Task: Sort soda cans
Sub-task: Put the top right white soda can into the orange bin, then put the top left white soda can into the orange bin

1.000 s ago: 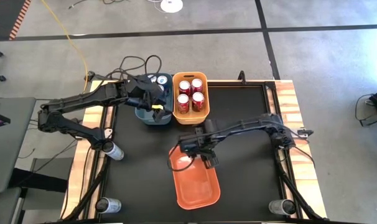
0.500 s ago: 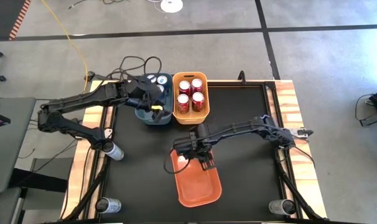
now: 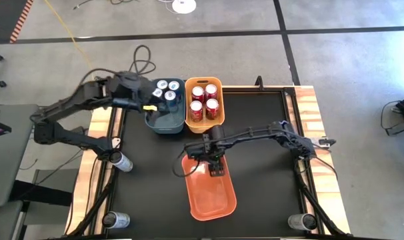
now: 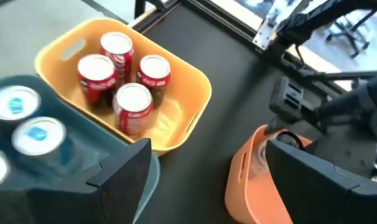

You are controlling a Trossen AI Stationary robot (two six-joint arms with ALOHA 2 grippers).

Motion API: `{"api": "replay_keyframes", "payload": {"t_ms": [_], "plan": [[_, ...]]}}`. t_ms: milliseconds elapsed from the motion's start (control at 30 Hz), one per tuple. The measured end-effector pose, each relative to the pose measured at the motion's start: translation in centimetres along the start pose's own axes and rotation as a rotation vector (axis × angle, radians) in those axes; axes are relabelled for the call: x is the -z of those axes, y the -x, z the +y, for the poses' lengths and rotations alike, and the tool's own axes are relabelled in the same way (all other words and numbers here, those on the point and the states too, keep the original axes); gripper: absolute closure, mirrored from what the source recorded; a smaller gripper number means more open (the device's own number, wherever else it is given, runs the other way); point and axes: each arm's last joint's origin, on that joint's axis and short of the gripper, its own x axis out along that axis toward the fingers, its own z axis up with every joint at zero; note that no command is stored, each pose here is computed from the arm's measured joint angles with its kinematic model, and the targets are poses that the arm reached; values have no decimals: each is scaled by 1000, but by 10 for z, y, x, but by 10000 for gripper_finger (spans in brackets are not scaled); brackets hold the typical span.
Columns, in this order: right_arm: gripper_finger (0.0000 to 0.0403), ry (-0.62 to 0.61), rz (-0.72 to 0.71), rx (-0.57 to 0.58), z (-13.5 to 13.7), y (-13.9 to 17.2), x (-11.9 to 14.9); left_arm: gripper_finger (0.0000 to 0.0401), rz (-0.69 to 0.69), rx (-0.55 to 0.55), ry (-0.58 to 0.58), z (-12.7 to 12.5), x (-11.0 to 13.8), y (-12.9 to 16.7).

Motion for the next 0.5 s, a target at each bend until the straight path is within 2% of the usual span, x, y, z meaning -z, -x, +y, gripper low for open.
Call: {"api": "replay_keyframes", "payload": {"t_ms": [133,267,367,500], "plan": [[11,-22,-31,-1,-3,7,-1,88,9,-52,-63,-8,-8,31],[8,-87,-85,-6,-6,23,0,88,37,-63,-82,-15,-10,59],[15,-148,-157,-4,-14,43,6,88,106,-63,-81,-17,-4,75],[18,-224,-273,-21,-29,71,17,88,250,-88,-57,-17,12,82]]}}
